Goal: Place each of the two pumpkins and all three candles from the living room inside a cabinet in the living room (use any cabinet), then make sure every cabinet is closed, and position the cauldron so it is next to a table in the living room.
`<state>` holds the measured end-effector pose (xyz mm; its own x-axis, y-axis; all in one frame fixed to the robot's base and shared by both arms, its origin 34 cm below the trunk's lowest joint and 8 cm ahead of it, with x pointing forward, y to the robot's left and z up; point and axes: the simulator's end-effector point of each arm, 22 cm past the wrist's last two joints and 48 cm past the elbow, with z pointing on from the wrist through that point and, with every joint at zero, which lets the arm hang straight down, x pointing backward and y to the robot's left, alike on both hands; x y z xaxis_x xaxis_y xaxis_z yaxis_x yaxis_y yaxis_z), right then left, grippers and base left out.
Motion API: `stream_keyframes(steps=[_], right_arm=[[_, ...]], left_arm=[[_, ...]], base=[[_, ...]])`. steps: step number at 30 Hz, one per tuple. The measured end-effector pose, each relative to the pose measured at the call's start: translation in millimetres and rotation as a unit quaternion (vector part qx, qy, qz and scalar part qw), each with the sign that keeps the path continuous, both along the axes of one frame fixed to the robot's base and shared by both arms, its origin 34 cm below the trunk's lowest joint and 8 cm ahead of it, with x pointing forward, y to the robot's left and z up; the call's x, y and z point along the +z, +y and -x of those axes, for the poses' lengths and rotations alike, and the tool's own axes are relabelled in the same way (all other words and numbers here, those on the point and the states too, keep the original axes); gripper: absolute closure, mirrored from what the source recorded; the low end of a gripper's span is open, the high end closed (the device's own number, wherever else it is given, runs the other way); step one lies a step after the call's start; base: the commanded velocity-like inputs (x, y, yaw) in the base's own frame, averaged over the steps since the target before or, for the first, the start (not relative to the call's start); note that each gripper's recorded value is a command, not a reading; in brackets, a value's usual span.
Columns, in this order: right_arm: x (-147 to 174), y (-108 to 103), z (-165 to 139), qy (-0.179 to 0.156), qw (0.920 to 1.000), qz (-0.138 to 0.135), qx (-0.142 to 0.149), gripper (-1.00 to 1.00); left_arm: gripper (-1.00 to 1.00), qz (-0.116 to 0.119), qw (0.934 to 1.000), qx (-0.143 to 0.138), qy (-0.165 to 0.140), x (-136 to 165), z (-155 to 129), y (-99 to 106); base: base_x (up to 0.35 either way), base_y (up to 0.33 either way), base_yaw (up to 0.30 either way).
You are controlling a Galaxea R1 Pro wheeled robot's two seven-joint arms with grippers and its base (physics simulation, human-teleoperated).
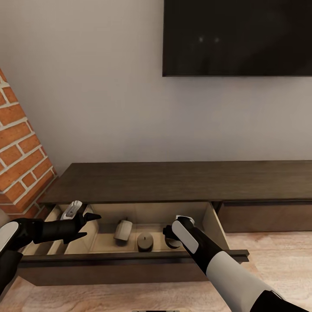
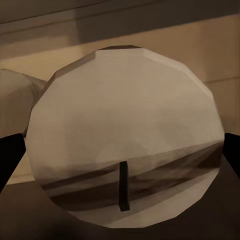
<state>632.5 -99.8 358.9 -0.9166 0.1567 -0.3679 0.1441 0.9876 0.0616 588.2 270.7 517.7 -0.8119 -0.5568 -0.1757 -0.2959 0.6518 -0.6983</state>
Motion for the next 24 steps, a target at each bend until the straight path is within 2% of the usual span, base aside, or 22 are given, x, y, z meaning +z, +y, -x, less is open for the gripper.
stream_keyframes(steps=[12, 24], right_arm=[[-0.1, 0.0, 0.0, 0.000, 1.0000, 0.000, 0.000, 1.00], [-13.6, -1.2, 1.6, 0.007, 1.0000, 0.000, -0.005, 1.00]], left_arm=[[-1.00, 0.000, 1.0000, 0.001, 0.000, -0.1, -0.2, 0.6], [-1.00, 0.000, 0.9999, 0.001, 0.012, -13.0, -0.3, 0.5]], base=[[0.003, 0.000, 0.000], [0.000, 0.000, 0.000]])
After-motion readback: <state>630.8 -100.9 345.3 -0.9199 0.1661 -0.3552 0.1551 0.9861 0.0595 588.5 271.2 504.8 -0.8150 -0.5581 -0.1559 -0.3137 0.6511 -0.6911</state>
